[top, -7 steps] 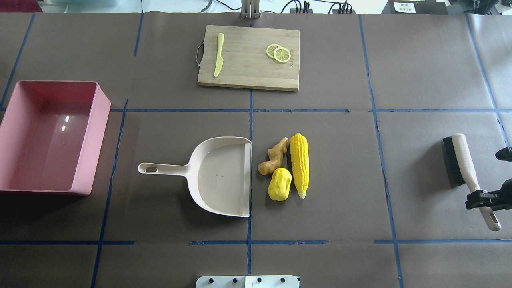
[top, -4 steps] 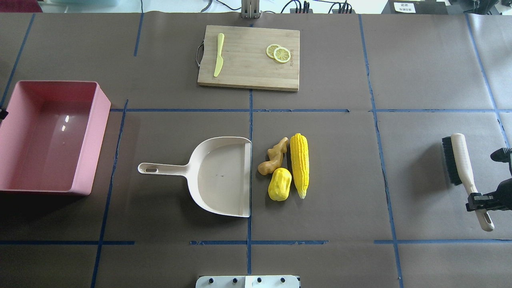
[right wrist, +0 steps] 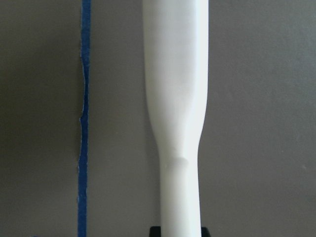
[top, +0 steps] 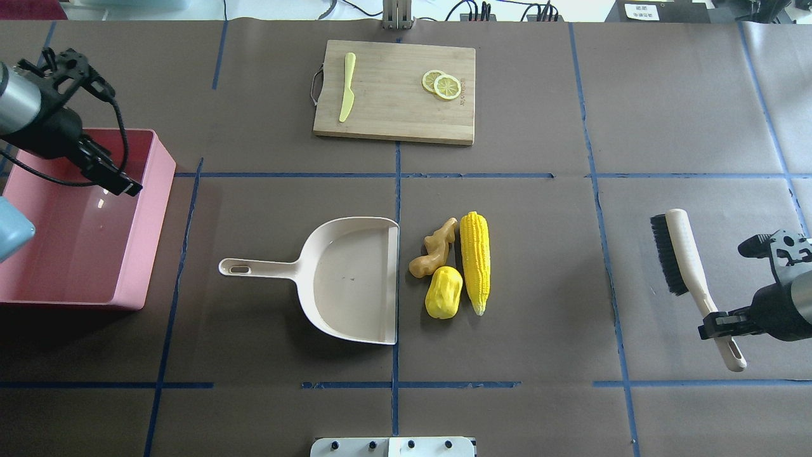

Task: Sweep and dump trash into bin
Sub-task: 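Grasp the dustpan handle with the left gripper while the right gripper lifts the brush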

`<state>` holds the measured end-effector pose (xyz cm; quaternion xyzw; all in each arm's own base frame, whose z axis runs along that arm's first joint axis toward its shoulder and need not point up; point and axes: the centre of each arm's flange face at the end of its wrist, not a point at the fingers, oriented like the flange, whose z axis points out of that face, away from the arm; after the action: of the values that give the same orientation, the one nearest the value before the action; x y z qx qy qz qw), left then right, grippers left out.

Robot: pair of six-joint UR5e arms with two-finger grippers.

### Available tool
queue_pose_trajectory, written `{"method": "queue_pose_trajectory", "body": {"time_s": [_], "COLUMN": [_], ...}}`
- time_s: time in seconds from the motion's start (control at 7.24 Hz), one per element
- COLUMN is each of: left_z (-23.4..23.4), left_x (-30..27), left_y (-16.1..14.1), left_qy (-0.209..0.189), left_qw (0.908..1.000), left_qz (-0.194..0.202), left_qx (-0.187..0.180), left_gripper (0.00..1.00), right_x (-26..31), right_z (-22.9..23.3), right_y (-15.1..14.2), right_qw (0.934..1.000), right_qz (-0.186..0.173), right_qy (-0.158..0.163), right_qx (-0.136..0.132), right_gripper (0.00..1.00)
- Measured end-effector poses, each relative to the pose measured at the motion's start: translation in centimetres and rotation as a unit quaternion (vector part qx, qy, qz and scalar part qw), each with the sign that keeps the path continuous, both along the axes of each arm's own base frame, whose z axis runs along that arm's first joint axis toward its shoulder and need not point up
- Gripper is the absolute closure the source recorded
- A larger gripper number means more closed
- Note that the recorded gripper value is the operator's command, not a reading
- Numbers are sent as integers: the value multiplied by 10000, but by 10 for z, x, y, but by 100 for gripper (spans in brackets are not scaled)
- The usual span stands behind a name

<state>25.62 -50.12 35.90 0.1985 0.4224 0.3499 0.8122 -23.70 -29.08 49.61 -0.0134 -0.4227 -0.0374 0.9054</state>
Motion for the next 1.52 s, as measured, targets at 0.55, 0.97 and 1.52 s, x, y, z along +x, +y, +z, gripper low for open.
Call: {"method": "queue_pose_trajectory", "body": {"time_s": [0.55,0.97,1.52], "left_z": [-34,-37,-39], "left_x": [85,146,187], "left_y": [43,77,99], "left_qy": [154,-282,-304], "left_qw": [9791,9588,9498], "left_qz": [1493,1843,2141], "left_qx": [1372,2143,2261], "left_gripper": [0,0,1], "right_x": [-62,-90,-100], "right_z": [-99,-127,-134], "right_y": [-32,-25,-18], "right_qw": [9999,9993,9988], "right_qz": [-137,-324,-338], "right_qy": [-40,-89,-69], "right_qx": [36,190,361], "right_gripper": [96,95,95]}}
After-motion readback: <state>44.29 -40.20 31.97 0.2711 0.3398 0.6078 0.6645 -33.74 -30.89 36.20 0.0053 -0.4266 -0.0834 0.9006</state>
